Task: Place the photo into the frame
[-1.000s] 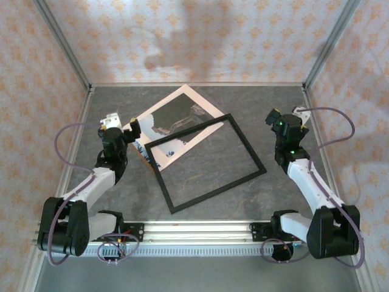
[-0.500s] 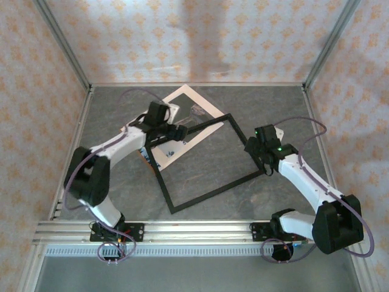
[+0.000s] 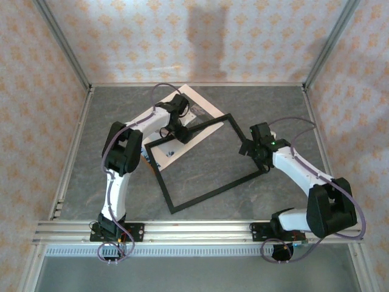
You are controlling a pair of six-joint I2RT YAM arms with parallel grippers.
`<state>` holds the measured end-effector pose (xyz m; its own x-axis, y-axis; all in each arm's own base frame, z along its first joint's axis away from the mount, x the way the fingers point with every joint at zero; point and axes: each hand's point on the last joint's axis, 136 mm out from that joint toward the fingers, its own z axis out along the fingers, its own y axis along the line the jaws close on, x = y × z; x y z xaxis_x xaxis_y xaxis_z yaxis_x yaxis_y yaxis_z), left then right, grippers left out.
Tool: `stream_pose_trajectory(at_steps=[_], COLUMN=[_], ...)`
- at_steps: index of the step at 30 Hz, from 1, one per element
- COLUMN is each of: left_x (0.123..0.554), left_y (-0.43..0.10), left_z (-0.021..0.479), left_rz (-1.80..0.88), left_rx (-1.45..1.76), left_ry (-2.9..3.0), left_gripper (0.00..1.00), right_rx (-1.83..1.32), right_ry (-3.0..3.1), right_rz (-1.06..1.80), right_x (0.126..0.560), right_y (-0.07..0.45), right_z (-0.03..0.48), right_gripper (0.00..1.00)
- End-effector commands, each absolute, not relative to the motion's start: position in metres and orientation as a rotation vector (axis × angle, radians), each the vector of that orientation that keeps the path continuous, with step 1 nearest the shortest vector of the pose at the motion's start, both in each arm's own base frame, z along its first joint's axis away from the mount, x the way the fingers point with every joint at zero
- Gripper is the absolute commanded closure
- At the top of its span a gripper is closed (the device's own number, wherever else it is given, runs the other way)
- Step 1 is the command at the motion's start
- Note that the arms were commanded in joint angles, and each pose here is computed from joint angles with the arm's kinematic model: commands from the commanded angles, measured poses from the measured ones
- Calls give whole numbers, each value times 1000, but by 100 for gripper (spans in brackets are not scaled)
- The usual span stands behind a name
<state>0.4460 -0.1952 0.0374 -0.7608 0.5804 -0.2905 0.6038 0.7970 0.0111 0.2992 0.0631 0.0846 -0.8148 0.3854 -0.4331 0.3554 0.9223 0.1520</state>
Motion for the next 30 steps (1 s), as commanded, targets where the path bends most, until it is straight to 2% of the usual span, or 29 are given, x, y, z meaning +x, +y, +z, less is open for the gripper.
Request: stream_pose_trajectory(at_steps=[1,6,20,30], left_x=[441,445,452,451], left_y=[-186,-186,-185,-191], left_z=[38,34,23,36], left_rz=[-65,-51,-25,-82], left_rx=[965,976,979,920], left_ry=[2759,2775,2793,2795], left_gripper=[37,46,59,78], right_rx=[533,532,529,529], right_ry=[2579,2589,2604,2610], right_rz=[120,116,123,107], right_x=[311,312,312,310], right_y=[69,69,72,69], right_z=[95,92,90,93], right_gripper=[2,2,1,0])
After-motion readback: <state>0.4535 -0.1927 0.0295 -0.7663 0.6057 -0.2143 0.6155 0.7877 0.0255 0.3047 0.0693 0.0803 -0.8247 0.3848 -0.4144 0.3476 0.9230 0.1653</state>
